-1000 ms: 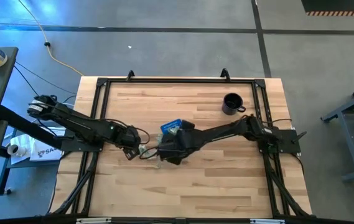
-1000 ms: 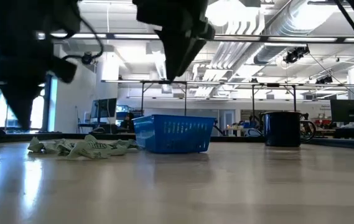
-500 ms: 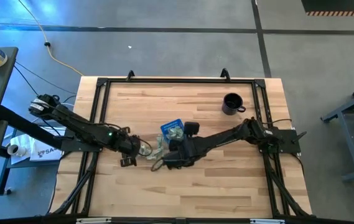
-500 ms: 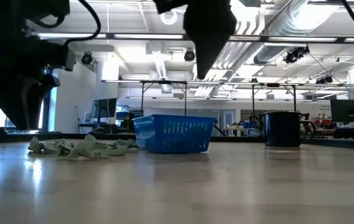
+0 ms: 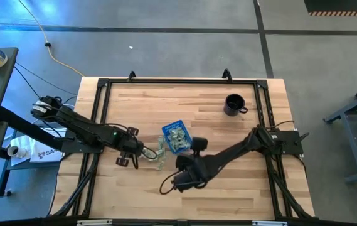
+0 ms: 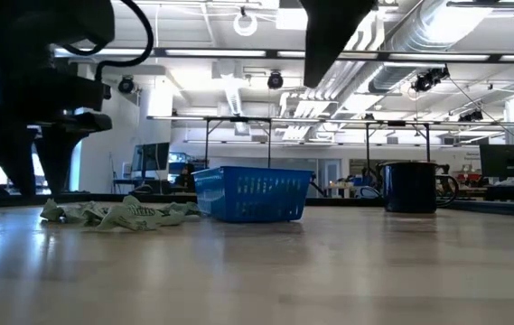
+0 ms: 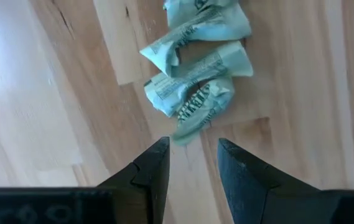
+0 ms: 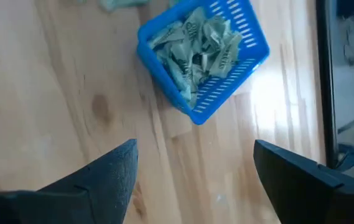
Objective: Pick and place Stevia / Truvia into bins
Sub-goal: Put the stevia packet into the basket
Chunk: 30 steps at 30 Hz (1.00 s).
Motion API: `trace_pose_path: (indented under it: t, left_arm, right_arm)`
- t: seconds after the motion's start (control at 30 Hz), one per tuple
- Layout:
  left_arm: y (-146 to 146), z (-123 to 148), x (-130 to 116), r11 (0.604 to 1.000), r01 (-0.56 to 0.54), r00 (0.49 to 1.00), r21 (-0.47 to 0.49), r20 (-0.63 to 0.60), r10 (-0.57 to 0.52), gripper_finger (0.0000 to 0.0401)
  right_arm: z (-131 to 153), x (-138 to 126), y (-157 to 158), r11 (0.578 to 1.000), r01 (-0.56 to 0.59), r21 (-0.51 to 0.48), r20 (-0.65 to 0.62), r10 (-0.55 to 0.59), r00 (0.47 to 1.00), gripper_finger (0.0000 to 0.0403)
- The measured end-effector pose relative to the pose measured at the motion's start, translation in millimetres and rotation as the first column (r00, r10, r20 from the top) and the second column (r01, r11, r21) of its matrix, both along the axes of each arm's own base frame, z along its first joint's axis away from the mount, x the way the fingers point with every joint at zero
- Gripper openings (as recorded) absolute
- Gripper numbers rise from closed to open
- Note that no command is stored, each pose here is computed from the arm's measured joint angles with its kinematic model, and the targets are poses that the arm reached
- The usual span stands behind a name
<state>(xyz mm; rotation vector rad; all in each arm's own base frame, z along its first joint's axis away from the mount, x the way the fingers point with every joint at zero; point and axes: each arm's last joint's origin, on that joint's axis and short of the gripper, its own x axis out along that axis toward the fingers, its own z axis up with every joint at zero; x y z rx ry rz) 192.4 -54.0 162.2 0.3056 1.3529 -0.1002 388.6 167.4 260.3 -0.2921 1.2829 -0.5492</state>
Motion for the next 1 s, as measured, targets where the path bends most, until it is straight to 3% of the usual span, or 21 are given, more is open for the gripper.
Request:
trace_pose_path:
  t: [0.17, 0.37, 0.67, 0.77, 0.93, 1.0]
  left_arm:
    - [10.8, -1.8, 5.2, 0.999, 0.038, 0.999, 0.016, -0.005, -0.038, 0.0168]
    - [16.5, -15.5, 9.5, 0.996, 0.081, 0.991, -0.039, -0.101, -0.084, 0.0168]
    - [14.4, -24.2, 16.5, 0.993, 0.105, 0.989, -0.050, -0.103, -0.110, 0.0163]
    - [14.2, -23.6, 16.2, 0.993, 0.104, 0.989, -0.053, -0.101, -0.109, 0.0128]
    - [12.9, -19.9, 21.2, 0.992, 0.105, 0.991, -0.073, -0.075, -0.110, 0.0026]
    - [11.7, -15.6, 25.9, 0.991, 0.100, 0.993, -0.085, -0.061, -0.106, 0.0022]
  right_arm:
    - [0.9, -8.6, 19.0, 0.999, 0.047, -0.021, 0.096, -0.045, 0.994, 0.0307]
    - [0.8, -15.7, 32.6, 0.997, 0.075, 0.007, 0.135, -0.075, 0.988, 0.0307]
    - [0.2, -18.1, 37.3, 0.996, 0.082, 0.029, 0.134, -0.086, 0.987, 0.0307]
    - [-0.2, -18.3, 37.5, 0.995, 0.093, 0.048, 0.127, -0.099, 0.987, 0.0307]
    - [-0.4, -21.3, 42.8, 0.994, 0.089, 0.061, 0.124, -0.096, 0.988, 0.0307]
    - [-0.5, -23.4, 46.3, 0.993, 0.095, 0.074, 0.126, -0.104, 0.987, 0.0307]
